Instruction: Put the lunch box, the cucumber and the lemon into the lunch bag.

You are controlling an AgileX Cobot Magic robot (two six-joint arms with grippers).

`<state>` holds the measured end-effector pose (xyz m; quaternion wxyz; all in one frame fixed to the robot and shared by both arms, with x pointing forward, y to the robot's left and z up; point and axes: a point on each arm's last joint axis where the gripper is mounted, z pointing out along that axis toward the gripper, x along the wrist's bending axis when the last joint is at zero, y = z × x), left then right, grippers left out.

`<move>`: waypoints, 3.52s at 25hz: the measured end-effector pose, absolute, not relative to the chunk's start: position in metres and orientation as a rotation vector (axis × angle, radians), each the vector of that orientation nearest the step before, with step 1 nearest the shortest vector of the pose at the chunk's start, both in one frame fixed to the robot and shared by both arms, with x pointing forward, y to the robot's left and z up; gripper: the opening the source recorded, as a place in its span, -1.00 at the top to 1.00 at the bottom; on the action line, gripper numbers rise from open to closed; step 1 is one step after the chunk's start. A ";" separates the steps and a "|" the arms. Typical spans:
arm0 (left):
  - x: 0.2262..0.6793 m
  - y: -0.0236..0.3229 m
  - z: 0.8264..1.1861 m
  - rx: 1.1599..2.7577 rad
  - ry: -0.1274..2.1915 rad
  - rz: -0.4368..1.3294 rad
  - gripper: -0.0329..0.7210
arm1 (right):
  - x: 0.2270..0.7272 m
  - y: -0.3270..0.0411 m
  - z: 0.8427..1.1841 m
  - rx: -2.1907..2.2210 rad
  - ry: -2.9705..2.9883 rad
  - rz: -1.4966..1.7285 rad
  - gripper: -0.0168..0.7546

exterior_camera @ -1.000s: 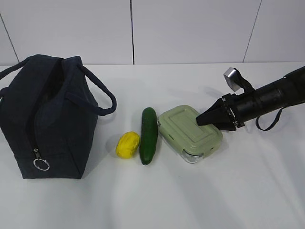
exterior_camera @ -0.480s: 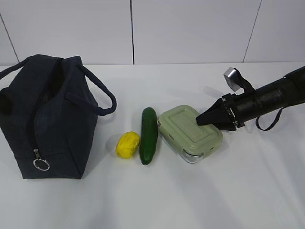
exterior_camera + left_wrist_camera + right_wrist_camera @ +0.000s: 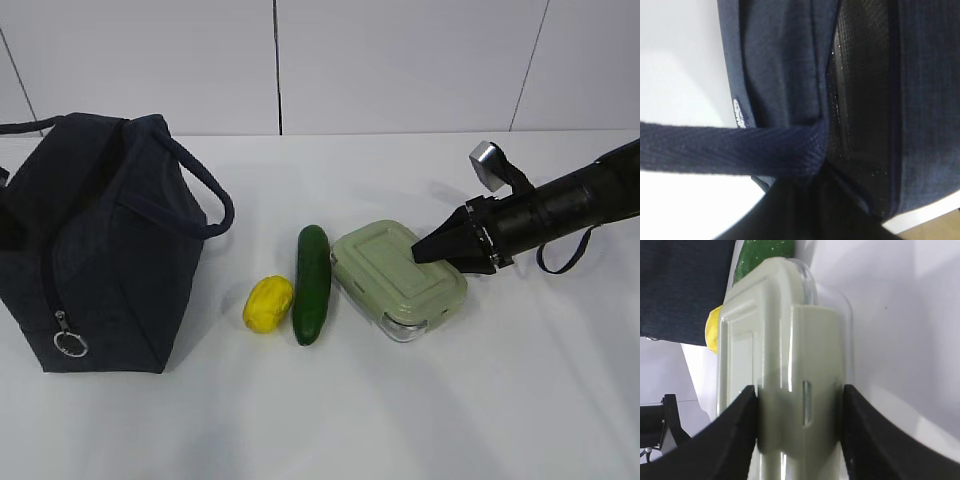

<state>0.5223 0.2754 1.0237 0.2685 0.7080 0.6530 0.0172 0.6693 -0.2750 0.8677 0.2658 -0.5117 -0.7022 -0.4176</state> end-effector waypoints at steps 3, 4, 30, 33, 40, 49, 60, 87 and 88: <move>0.524 0.276 1.025 1.920 1.751 0.059 0.92 | 0.669 -0.275 0.868 -1.383 -1.895 -1.127 -0.01; 0.524 0.276 1.027 1.922 1.745 0.065 0.92 | 0.669 -0.275 0.868 -1.387 -1.891 -1.125 -0.01; 0.528 0.277 1.046 2.013 1.691 0.075 0.93 | 0.673 -0.276 0.872 -1.429 -1.862 -1.124 0.03; 0.528 0.277 1.046 2.018 1.691 0.075 0.93 | 0.677 -0.277 0.876 -1.448 -1.882 -1.137 0.04; 0.527 0.278 1.045 2.033 1.692 0.066 0.93 | 0.683 -0.280 0.893 -1.515 -1.936 -1.177 0.04; 0.526 0.277 1.045 2.042 1.693 0.053 0.93 | 0.686 -0.279 0.914 -1.537 -1.909 -1.253 0.04; 0.526 0.278 1.045 2.046 1.693 0.056 0.93 | 0.686 -0.261 0.954 -1.501 -1.881 -1.383 0.04; 0.531 0.236 1.071 2.150 1.571 0.124 0.93 | 0.677 -0.190 1.029 -1.287 -1.876 -1.550 0.05; 0.531 0.236 1.071 2.150 1.573 0.125 0.93 | 0.676 -0.186 1.031 -1.277 -1.872 -1.550 0.05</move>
